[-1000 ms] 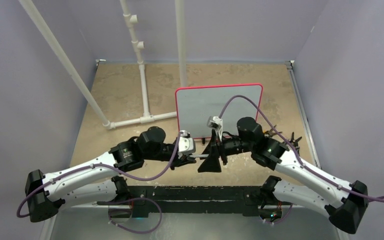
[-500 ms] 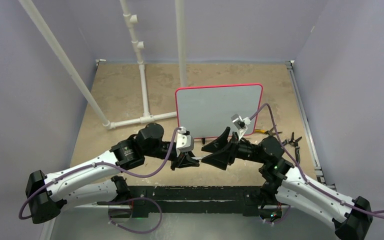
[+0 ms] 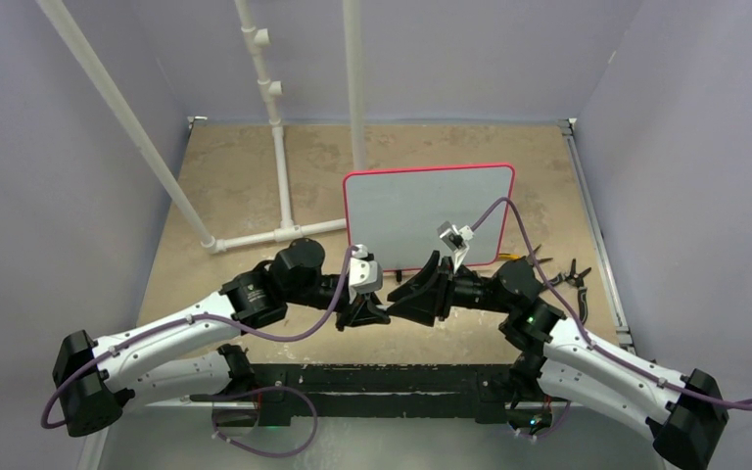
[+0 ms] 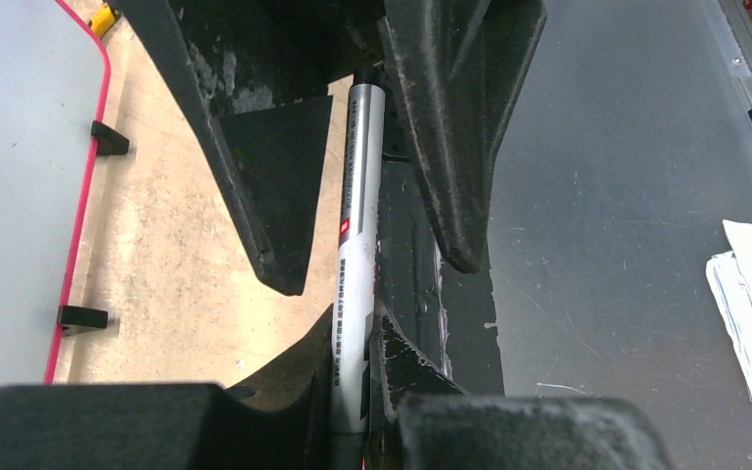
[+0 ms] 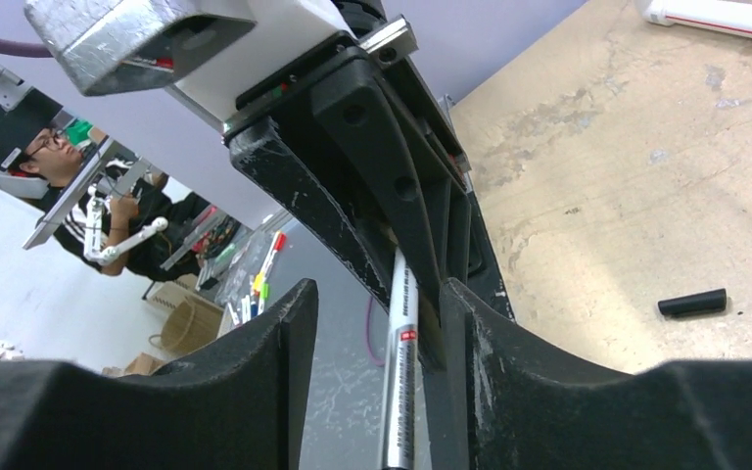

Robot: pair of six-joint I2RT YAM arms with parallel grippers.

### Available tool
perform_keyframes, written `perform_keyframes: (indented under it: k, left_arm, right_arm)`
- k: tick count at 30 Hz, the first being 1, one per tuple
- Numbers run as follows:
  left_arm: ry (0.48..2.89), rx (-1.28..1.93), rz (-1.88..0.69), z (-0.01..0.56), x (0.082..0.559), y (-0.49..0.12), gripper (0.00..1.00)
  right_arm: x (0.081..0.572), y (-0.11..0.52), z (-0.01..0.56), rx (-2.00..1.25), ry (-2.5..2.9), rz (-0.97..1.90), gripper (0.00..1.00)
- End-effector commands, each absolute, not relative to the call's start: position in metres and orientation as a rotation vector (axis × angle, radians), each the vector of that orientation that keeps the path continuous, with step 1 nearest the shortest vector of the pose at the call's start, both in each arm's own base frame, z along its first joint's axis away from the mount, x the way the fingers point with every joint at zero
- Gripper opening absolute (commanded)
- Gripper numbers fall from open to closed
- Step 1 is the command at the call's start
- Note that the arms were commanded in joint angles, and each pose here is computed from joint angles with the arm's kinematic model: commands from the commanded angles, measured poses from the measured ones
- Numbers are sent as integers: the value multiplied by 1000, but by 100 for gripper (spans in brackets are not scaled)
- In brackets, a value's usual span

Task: Write a sentence on the whiteboard
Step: Pass from the left arm to the right

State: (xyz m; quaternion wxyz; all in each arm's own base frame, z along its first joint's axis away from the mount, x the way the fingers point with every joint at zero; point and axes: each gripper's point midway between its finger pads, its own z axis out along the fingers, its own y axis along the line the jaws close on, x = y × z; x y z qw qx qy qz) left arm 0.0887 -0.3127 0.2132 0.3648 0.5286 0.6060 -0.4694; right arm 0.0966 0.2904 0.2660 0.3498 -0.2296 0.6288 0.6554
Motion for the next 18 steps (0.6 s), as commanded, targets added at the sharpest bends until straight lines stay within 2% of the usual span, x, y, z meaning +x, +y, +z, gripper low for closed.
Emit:
perform_keyframes:
  k: [1, 13, 18]
  left_arm:
    - [1551, 1330, -1209, 223, 95, -316, 0]
    - [1577, 1314, -1205, 221, 99, -316, 0]
    - [1576, 1311, -1204, 222, 100, -316, 0]
  right_arm:
    - [99, 290, 287, -623, 1564, 1675, 48]
    - [102, 294, 276, -664, 1620, 1624, 38]
    - [104, 294, 271, -662, 1641, 1614, 37]
